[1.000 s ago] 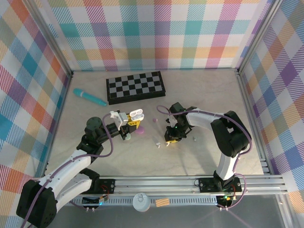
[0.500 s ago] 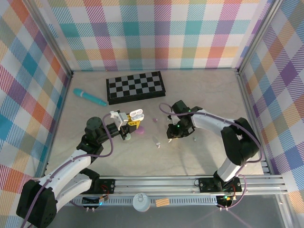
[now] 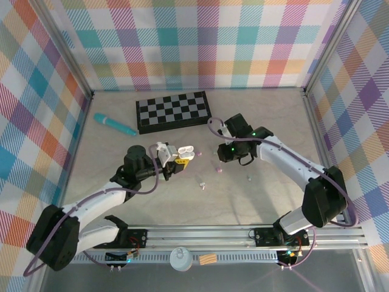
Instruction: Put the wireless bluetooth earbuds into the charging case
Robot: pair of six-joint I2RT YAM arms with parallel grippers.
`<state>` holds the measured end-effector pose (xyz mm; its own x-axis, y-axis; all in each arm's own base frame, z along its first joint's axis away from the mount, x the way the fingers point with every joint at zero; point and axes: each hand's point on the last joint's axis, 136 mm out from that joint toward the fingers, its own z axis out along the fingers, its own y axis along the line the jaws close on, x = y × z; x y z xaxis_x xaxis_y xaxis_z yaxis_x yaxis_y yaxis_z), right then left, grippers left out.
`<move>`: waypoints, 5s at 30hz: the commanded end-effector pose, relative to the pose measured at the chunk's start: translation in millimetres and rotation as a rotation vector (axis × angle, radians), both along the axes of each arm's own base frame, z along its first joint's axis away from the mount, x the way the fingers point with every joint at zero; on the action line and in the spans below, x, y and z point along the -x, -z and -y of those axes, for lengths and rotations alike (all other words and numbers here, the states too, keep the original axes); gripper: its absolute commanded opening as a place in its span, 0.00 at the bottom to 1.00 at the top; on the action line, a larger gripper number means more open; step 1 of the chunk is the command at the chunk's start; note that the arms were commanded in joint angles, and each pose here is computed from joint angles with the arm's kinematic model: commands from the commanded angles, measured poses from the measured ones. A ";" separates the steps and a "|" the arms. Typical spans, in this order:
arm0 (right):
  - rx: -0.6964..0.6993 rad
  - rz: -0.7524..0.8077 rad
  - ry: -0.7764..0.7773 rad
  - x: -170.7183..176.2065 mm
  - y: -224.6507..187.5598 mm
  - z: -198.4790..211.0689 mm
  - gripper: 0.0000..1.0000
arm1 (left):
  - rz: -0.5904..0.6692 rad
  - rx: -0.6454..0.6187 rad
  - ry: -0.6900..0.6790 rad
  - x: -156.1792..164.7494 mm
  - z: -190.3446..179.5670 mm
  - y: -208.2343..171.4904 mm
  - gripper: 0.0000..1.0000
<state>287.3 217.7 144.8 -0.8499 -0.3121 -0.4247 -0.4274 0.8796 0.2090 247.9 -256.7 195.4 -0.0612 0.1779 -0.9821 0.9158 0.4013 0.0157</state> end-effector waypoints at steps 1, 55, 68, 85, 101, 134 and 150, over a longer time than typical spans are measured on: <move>0.020 0.070 -0.019 -3.2 -25.9 7.1 0.20 | 0.055 0.047 0.010 -7.2 12.4 -17.8 0.03; -0.054 0.373 -0.419 13.3 -74.9 -74.1 0.21 | -0.104 0.101 0.163 -6.2 44.6 -21.4 0.01; -0.100 0.390 -0.515 30.6 -73.4 -78.2 0.23 | -0.095 0.110 0.161 -6.5 44.7 -28.8 0.01; -0.180 0.407 -0.532 42.6 -81.9 -80.9 0.27 | -0.091 0.120 0.165 -6.2 45.2 -30.6 0.01; -0.374 0.457 -0.284 22.0 -129.8 -57.9 0.60 | -0.027 0.113 0.141 -5.5 39.5 -27.6 0.01; -0.464 0.249 -0.317 31.2 -113.0 -75.9 0.54 | -0.004 0.115 0.139 -10.3 40.9 -32.9 0.01; -0.308 0.258 -0.298 21.7 -89.1 -61.0 0.40 | 0.006 0.130 0.143 -8.1 38.6 -41.0 0.02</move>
